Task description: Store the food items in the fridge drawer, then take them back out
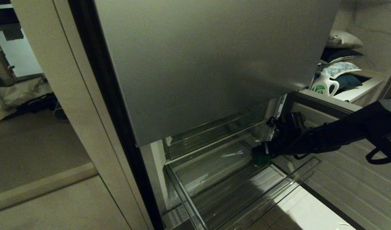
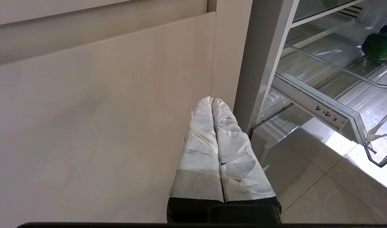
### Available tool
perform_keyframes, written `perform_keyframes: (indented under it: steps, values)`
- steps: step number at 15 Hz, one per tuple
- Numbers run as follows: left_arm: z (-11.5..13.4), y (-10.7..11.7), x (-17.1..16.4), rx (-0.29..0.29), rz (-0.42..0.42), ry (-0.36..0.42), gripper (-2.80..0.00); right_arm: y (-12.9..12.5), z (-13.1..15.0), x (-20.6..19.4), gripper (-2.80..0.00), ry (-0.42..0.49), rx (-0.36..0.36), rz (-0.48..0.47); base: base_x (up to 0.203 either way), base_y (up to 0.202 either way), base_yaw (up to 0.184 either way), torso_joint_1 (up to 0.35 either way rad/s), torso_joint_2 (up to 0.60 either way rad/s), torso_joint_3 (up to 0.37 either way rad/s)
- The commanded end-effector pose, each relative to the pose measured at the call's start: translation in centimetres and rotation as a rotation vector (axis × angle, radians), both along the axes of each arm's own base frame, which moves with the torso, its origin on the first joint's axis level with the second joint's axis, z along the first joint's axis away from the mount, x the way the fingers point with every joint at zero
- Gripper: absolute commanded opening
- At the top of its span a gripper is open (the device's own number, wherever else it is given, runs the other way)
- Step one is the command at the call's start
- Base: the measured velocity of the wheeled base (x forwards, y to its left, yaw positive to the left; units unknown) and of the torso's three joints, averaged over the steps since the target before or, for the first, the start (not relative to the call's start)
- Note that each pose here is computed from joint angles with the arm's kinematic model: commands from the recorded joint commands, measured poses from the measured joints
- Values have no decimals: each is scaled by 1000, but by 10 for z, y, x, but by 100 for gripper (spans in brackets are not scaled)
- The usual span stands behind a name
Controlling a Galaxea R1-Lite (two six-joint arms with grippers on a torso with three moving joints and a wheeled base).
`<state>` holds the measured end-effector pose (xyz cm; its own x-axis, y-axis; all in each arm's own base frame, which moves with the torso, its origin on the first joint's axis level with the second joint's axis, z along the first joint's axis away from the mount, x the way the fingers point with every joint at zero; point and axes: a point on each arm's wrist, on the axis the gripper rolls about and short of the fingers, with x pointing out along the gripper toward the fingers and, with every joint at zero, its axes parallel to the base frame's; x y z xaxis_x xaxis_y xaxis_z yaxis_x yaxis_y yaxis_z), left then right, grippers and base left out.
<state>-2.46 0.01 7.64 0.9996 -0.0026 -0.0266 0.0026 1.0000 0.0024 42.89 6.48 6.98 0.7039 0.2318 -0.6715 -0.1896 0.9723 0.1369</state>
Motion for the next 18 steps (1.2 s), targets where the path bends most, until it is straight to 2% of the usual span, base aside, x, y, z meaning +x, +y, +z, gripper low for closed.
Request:
perform_keyframes:
  steps: [1, 12, 18]
  values:
    - [0, 0, 0, 1, -1, 1, -280, 0, -2, 0, 0, 4, -1, 3, 0, 0, 0, 0, 0, 0]
    - [0, 0, 0, 0, 0, 1, -280, 5, -15, -6, 0, 49, -1, 15, 0, 0, 0, 0, 0, 0]
    - [0, 0, 0, 1, 1, 1, -280, 5, -18, -3, 0, 28, -2, 13, 0, 0, 0, 0, 0, 0]
